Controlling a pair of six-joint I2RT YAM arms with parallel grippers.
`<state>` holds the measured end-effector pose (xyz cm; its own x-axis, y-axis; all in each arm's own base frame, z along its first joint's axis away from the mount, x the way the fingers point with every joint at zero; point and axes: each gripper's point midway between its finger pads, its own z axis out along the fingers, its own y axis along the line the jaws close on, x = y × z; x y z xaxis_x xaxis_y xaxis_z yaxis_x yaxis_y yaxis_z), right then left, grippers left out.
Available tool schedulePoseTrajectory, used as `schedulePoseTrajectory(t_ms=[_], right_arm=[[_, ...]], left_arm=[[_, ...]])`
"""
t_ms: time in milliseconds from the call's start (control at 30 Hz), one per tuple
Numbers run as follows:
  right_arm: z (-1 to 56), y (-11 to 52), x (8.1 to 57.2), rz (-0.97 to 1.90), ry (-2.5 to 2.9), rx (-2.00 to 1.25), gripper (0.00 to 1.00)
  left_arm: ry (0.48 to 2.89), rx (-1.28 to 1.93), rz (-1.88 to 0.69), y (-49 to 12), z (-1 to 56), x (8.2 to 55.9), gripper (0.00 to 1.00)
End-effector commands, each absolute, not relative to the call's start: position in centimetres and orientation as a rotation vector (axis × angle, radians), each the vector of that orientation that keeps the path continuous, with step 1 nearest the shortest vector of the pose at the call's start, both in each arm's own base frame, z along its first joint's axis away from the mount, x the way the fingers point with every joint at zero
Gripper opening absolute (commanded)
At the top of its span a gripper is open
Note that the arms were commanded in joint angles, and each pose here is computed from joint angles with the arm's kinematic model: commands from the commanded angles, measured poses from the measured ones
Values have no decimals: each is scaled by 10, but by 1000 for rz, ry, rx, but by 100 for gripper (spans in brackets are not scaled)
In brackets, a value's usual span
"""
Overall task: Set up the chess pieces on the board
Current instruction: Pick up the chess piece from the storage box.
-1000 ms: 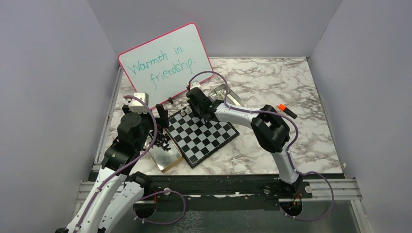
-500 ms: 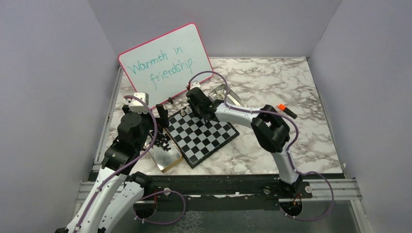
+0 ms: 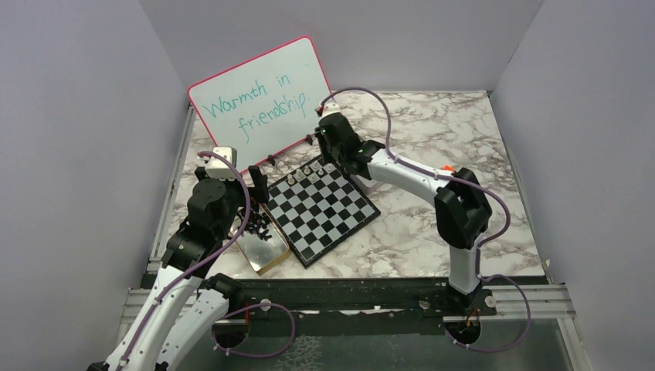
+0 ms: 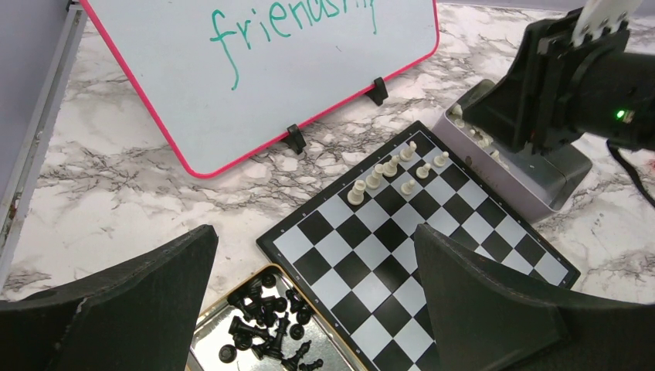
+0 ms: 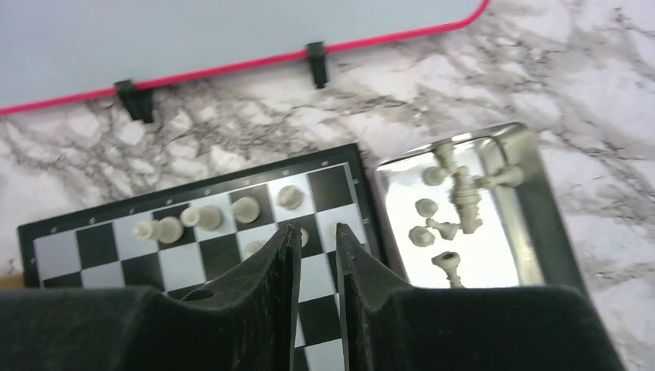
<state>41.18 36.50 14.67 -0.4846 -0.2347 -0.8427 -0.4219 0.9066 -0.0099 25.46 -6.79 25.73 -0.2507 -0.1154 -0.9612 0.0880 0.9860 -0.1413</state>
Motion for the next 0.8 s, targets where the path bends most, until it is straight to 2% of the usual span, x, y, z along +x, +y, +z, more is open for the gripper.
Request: schedulePoseTrajectory(t_ms=[0,200,500,767], right_arm=[[147,327,442,201,2093,-409,28],[118,287,478,182,2129,-364,28],[89,301,501,277,2087,-441,30],[69,302,508,247,2128,-452,30]], left_arm=[[1796,-11,-212,-72,259,256,99],[1796,0,-216,-74,258,255,99],[1806,6,-211,-74,255,257,99],[1806,4,-208,-74,255,257,99]])
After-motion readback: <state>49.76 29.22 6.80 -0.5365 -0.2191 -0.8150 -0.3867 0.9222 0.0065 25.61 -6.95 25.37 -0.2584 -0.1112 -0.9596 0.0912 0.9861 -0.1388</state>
